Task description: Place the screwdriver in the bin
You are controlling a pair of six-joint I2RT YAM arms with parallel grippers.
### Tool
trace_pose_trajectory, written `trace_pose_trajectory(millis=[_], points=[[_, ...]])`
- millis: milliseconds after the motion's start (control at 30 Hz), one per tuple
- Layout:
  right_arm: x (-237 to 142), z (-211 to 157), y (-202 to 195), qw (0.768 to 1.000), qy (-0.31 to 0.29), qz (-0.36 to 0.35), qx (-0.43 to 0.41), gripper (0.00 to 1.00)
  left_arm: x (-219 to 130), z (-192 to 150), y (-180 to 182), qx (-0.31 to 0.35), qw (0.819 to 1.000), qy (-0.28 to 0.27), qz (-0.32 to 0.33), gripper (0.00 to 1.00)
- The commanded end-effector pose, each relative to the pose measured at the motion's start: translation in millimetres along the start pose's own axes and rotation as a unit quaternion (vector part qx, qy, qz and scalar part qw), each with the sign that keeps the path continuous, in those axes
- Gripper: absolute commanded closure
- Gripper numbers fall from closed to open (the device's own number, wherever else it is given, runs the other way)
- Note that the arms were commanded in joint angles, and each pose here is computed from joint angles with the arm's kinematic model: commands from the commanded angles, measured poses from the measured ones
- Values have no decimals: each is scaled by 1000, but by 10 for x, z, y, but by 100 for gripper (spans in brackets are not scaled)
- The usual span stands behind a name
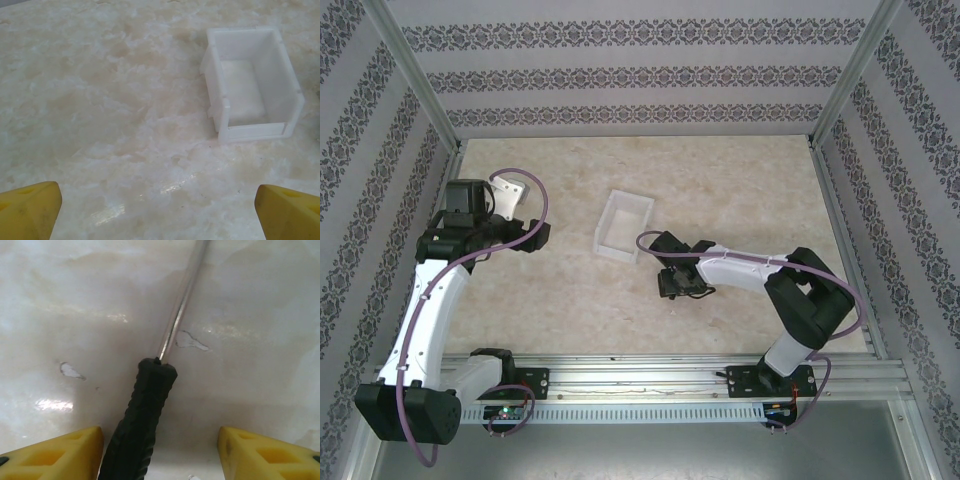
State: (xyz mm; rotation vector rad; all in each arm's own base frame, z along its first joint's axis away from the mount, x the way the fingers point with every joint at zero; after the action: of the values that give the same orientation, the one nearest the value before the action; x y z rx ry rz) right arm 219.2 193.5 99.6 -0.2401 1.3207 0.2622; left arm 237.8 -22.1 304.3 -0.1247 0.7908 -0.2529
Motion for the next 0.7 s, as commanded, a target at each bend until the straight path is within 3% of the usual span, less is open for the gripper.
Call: trace_pose_trajectory(millis=[0, 267, 667], points=[[-4, 11, -15, 1000, -6, -27, 3, 39, -4, -67, -37, -4, 1000, 11, -13, 1], [23, -41, -59, 1000, -7, -25, 3, 53, 34, -53, -27, -7, 1000, 19, -13, 1], [140, -115, -43, 1000, -5, -3, 9, 64, 24, -12, -17, 3, 1000, 21, -4, 1]])
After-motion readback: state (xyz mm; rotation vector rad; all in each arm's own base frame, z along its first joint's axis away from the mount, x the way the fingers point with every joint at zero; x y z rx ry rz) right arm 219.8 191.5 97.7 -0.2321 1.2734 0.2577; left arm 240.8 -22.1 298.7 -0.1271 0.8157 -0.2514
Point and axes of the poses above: each hand's point on the last joint's axis, 136 mm out from that joint toward the fingers, its own x axis out along the fingers, its own y axis along the line the jaws close on, z = x × y, the point moved 9 cm from there along -x, back along the fingers, and after that the axes turned 14 degrees about -x, right-handed, at the moved point
